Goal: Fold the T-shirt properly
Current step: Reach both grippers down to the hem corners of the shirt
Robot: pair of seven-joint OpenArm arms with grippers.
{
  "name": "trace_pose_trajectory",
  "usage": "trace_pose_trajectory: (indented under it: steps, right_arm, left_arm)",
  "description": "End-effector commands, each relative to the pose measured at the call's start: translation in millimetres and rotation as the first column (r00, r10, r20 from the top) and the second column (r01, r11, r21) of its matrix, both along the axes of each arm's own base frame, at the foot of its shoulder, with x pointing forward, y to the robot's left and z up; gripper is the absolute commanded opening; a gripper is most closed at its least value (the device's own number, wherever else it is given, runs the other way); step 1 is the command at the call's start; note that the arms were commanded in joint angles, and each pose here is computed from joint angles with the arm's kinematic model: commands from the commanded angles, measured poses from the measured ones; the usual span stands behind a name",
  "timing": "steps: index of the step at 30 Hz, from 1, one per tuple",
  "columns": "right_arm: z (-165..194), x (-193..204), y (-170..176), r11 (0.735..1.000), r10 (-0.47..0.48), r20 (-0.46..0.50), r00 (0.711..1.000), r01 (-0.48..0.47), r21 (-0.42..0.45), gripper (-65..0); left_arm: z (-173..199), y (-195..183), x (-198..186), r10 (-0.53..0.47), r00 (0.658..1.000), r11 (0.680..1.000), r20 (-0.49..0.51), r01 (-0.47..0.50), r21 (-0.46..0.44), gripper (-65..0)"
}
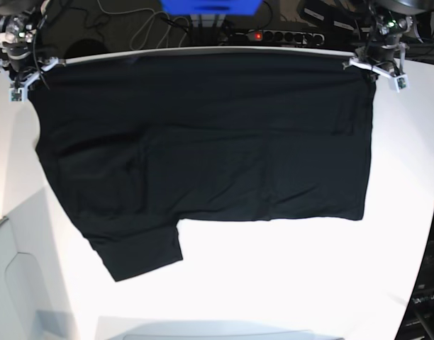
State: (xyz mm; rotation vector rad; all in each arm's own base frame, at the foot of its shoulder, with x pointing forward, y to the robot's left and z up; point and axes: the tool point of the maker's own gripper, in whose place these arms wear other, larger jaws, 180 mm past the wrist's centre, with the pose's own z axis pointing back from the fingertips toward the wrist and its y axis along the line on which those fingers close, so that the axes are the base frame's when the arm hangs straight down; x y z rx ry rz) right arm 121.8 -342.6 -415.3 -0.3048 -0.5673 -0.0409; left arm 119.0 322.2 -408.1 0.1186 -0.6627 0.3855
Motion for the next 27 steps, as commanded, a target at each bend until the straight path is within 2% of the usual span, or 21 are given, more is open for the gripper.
trace_pose_trajectory:
  steps: [1, 3, 5, 7, 9, 13, 16, 18, 21, 24, 27]
  right_arm:
    - [13.7, 4.9, -10.7, 0.999, -0.003, 0.031, 1.000, 0.004, -0.046, -65.0]
    - [14.8, 5.3, -11.1, 0.999, -0.003, 0.034, 0.999, 0.004, -0.048, -63.7]
    - [14.8, 5.3, -11.1, 0.999, -0.003, 0.034, 0.999, 0.004, -0.048, -58.4]
    - [15.1, 5.5, -11.5, 0.999, -0.002, 0.034, 0.999, 0.003, -0.050, -52.3]
    - [16.3, 6.6, -11.4, 0.999, 0.001, 0.039, 0.999, 0.001, -0.051, -45.7]
    - [28.2, 15.4, -10.3, 0.997, 0.015, 0.075, 0.997, -0.010, -0.070, -37.7]
    - [38.3, 18.9, -11.6, 0.997, -0.011, 0.116, 0.993, 0.020, -0.078, -35.1]
    - [50.2, 31.1, -13.2, 0.995, -0.050, 0.184, 0.982, 0.065, -0.076, -34.6]
    - [66.8, 47.7, -21.2, 0.990, -0.093, 0.266, 0.960, 0.117, -0.078, -34.1]
    - [76.4, 76.1, -20.1, 0.991, -0.094, 0.331, 0.939, 0.120, -0.058, -31.6]
    - [77.4, 120.2, -0.7, 0.998, -0.052, 0.385, 0.921, 0.060, -0.008, -30.4]
  left_arm:
    - [11.0, 10.8, 2.8, 0.005, 1.000, 0.999, 0.023, -0.006, 0.044, -64.3]
    - [10.9, 10.7, 2.6, 0.005, 1.000, 0.999, 0.021, -0.006, 0.044, -62.9]
    - [9.0, 10.1, -0.2, 0.008, 1.000, 0.999, 0.007, -0.008, 0.038, -59.1]
    - [5.4, 7.7, -2.6, 0.008, 1.000, 1.000, -0.025, -0.007, 0.022, -53.0]
    - [3.2, 5.9, -4.6, 0.007, 0.999, 1.000, -0.045, -0.007, 0.011, -44.2]
    - [24.7, -1.1, 14.3, -0.014, 0.999, 1.000, 0.038, 0.014, 0.005, -31.6]
    - [47.4, -4.9, 27.0, -0.034, 0.994, 0.999, 0.108, 0.032, 0.015, -24.4]
    - [62.1, 1.3, 32.3, -0.016, 0.988, 0.999, 0.153, 0.012, 0.031, -21.9]
    - [80.9, 10.7, 49.8, 0.037, 0.968, 0.999, 0.250, -0.045, 0.026, -21.7]
    - [96.6, 21.0, 78.1, 0.075, 0.937, 0.996, 0.341, -0.085, 0.015, -21.7]
    - [95.4, 24.7, 104.1, 0.111, 0.914, 0.994, 0.391, -0.105, -0.035, -21.7]
